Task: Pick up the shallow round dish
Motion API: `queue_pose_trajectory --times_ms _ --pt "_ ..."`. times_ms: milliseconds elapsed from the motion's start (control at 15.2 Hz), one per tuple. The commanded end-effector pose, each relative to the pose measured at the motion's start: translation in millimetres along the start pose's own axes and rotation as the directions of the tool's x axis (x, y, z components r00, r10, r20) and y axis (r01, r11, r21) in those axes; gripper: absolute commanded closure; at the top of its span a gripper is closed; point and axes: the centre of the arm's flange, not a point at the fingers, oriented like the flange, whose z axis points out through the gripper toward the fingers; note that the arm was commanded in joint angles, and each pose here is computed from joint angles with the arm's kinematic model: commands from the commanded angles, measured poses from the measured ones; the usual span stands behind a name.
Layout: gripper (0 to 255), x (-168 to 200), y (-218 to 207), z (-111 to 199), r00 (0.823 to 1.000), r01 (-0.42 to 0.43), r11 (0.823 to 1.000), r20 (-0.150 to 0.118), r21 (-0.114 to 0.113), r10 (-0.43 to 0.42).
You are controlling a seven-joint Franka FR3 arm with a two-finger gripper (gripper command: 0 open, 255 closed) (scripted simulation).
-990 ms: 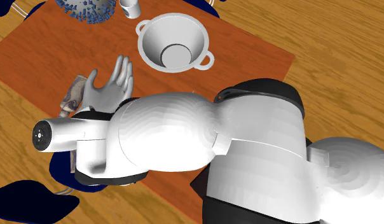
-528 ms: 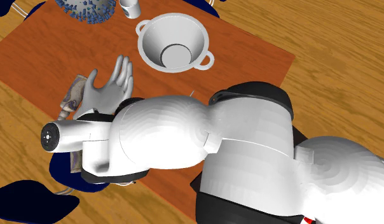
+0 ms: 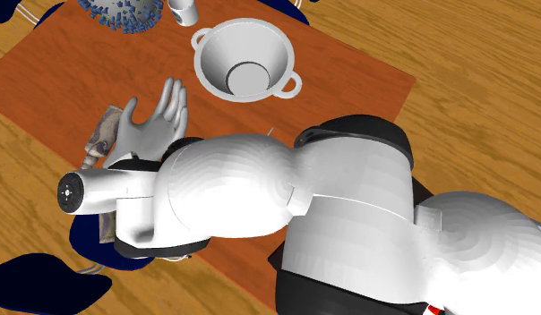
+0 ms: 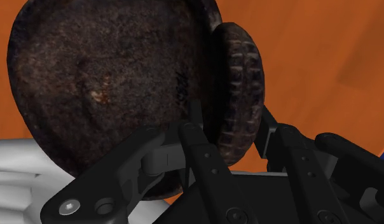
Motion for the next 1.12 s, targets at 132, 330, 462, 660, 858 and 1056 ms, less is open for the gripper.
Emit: queue_pose_trajectory --times_ms 132,330,462,660,858,1056 --pt "255 -1 4 -14 1.000 0.000 1.000 0.001 0.000 0.000" --pt "255 -3 7 -30 1.000 0.000 1.000 0.001 0.000 0.000" --pt "255 -3 10 -40 1.000 0.000 1.000 0.001 0.000 0.000" --pt "255 -5 13 -55 1.000 0.000 1.000 0.001 0.000 0.000" --pt "255 -6 17 -71 1.000 0.000 1.000 0.001 0.000 0.000" --pt "255 -6 18 -77 1.000 0.000 1.000 0.001 0.000 0.000"
